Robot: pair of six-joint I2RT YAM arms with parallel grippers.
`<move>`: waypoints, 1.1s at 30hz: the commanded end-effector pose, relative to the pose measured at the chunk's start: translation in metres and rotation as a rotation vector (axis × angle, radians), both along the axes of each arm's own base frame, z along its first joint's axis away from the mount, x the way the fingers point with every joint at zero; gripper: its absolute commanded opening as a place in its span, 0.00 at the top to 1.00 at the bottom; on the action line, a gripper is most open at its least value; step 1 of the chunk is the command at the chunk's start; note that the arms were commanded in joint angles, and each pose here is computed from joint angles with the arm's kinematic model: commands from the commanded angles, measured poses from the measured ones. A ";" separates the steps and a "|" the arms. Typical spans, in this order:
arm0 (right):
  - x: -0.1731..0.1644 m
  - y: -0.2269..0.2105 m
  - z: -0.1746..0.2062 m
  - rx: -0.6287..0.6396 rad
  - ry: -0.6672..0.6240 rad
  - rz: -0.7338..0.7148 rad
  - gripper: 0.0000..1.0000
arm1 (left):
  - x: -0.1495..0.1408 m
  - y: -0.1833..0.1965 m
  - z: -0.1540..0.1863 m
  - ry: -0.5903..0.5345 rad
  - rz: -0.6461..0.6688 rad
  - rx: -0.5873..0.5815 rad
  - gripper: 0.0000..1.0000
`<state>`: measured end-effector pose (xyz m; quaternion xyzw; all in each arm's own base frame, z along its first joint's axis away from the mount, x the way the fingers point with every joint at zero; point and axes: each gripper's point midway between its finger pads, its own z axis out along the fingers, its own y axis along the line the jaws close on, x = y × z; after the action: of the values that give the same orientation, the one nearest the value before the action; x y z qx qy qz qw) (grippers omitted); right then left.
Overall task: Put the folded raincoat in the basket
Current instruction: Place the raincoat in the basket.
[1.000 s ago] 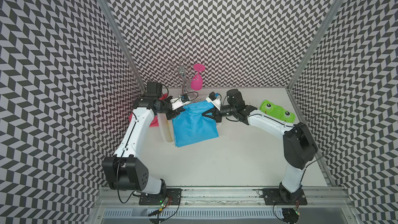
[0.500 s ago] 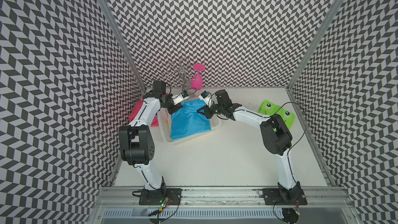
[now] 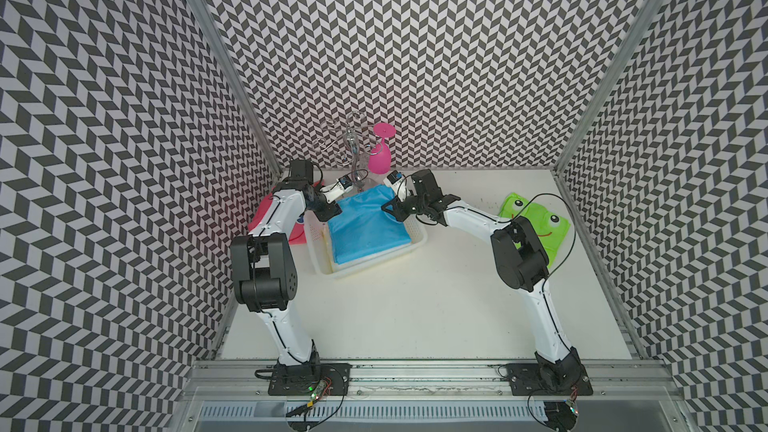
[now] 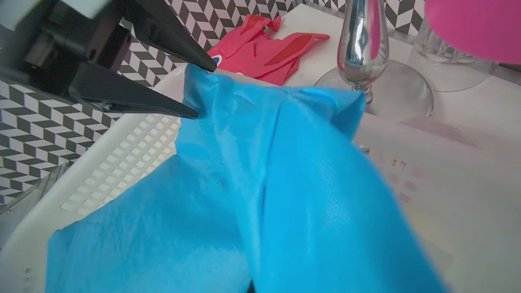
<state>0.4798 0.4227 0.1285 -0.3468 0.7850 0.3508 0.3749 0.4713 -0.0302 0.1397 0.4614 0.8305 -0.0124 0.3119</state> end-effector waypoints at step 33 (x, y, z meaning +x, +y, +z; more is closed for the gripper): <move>-0.075 -0.056 0.003 -0.159 0.136 -0.374 0.54 | -0.066 -0.100 -0.059 0.046 -0.059 -0.210 0.39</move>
<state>0.3937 0.3909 0.1107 -0.2385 0.8797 0.2757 0.3053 0.4155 -0.1181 0.0879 0.4327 0.8264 -0.1095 0.3434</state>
